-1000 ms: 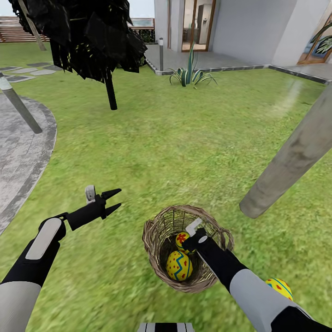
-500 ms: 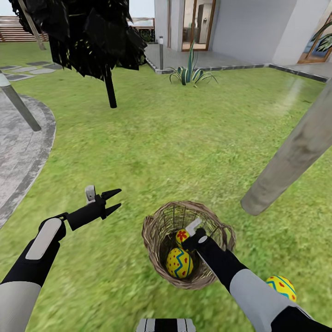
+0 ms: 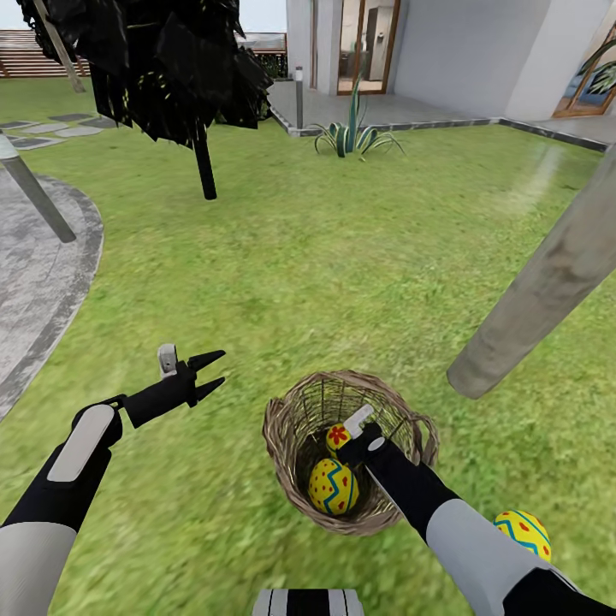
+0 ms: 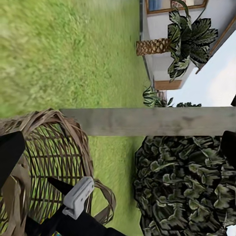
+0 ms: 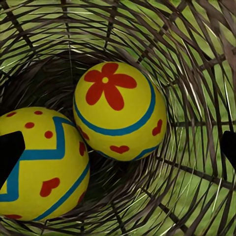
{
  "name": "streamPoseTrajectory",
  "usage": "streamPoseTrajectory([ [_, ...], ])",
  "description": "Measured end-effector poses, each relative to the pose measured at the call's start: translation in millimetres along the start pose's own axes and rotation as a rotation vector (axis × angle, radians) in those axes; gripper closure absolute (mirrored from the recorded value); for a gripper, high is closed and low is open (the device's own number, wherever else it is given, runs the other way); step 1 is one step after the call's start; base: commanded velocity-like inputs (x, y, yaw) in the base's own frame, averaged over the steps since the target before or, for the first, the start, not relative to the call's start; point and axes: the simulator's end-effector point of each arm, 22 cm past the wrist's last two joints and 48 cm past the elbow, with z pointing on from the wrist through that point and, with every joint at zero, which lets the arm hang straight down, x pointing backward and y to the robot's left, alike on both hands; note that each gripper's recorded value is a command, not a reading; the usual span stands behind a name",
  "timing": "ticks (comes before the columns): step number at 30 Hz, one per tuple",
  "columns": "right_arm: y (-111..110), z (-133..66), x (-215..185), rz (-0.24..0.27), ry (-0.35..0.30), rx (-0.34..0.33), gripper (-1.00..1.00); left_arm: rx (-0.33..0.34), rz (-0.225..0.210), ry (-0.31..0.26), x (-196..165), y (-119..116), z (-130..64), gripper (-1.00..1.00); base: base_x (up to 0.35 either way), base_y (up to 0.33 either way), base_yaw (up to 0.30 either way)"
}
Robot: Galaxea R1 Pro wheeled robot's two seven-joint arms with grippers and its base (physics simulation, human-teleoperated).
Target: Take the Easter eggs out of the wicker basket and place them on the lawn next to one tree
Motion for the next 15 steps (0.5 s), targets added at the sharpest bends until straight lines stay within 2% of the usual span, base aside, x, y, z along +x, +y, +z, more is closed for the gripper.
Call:
streamPoseTrajectory([
  [7,-4.4,-0.5,0.4,-0.009,-0.002,0.007,-1.0,0.0,0.0,0.0,0.2,0.0,0.0,-1.0,0.0,0.0,0.0],
  [9,-6.4,-0.6,0.5,-0.027,-0.001,0.015,-1.0,0.001,0.0,0.0,0.0,-0.2,0.0,-1.0,0.0,0.0,0.0],
  [10,-8.4,-0.7,0.4,-0.05,-0.001,0.024,-1.0,0.001,0.001,0.0,0.0,-0.5,0.0,-1.0,0.0,0.0,0.0],
  [11,-12.0,-0.9,0.2,-0.104,0.001,0.043,-1.0,0.001,0.001,0.0,0.0,-0.7,0.0,-1.0,0.0,0.0,0.0],
  [13,-18.0,-1.4,-0.5,-0.179,0.002,0.072,-1.0,0.002,0.001,0.0,0.2,-1.1,0.2,-1.0,0.0,0.0,0.0],
  [15,-21.5,-1.6,-0.7,-0.219,0.002,0.087,-1.0,0.003,0.002,0.0,0.3,-1.4,0.4,-1.0,0.0,0.0,0.0],
])
